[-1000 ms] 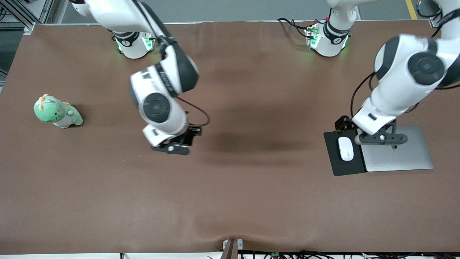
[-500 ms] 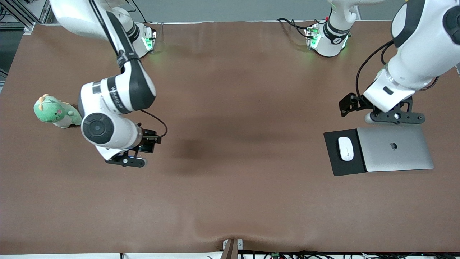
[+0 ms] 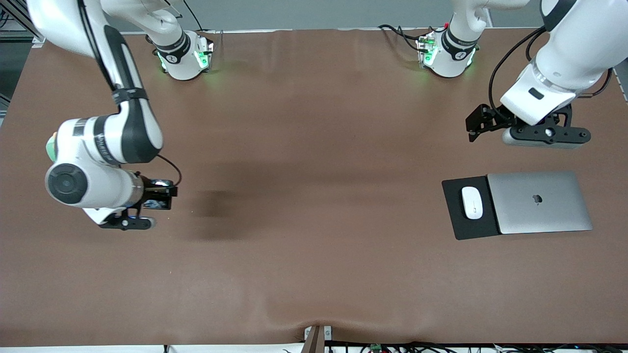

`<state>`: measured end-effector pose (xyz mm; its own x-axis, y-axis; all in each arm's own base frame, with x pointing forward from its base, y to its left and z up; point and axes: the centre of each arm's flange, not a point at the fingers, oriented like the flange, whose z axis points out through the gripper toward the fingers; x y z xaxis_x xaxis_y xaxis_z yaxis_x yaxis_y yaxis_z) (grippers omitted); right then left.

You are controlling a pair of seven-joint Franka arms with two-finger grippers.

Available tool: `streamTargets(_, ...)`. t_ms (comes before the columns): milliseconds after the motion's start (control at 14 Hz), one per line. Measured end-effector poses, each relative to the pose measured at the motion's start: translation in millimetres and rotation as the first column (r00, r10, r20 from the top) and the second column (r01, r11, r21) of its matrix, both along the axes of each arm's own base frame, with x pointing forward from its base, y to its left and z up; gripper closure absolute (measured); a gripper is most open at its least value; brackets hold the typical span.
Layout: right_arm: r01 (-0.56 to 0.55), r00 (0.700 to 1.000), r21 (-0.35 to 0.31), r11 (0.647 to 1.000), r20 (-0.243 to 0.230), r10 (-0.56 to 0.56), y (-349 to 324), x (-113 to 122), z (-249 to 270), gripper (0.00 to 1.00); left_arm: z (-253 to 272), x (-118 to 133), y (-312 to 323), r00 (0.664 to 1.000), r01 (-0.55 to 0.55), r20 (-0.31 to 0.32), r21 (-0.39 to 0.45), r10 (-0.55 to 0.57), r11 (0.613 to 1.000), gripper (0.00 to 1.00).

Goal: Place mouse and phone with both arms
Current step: 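Lift the phone with the right gripper while the left gripper withdraws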

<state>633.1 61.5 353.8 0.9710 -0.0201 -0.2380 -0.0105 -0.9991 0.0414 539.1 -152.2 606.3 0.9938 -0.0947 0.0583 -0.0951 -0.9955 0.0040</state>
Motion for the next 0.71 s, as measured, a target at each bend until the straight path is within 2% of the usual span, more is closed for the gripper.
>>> streamTargets(214,-0.028,1.000,0.030,0.999,0.006,0.028,-39,-17,-8,0.19,0,-6,1,1.000,-0.008,-0.016,-0.032,0.008,0.999,0.00)
streamTargets(357,-0.050,0.998,0.050,0.997,0.028,0.048,-68,-31,-9,0.19,-2,-6,2,1.000,-0.010,-0.020,-0.032,0.009,0.999,0.00)
streamTargets(714,-0.085,0.996,0.095,0.992,0.043,0.081,-149,-69,-21,0.19,-3,-6,3,1.000,-0.012,-0.022,-0.032,0.011,0.999,0.00)
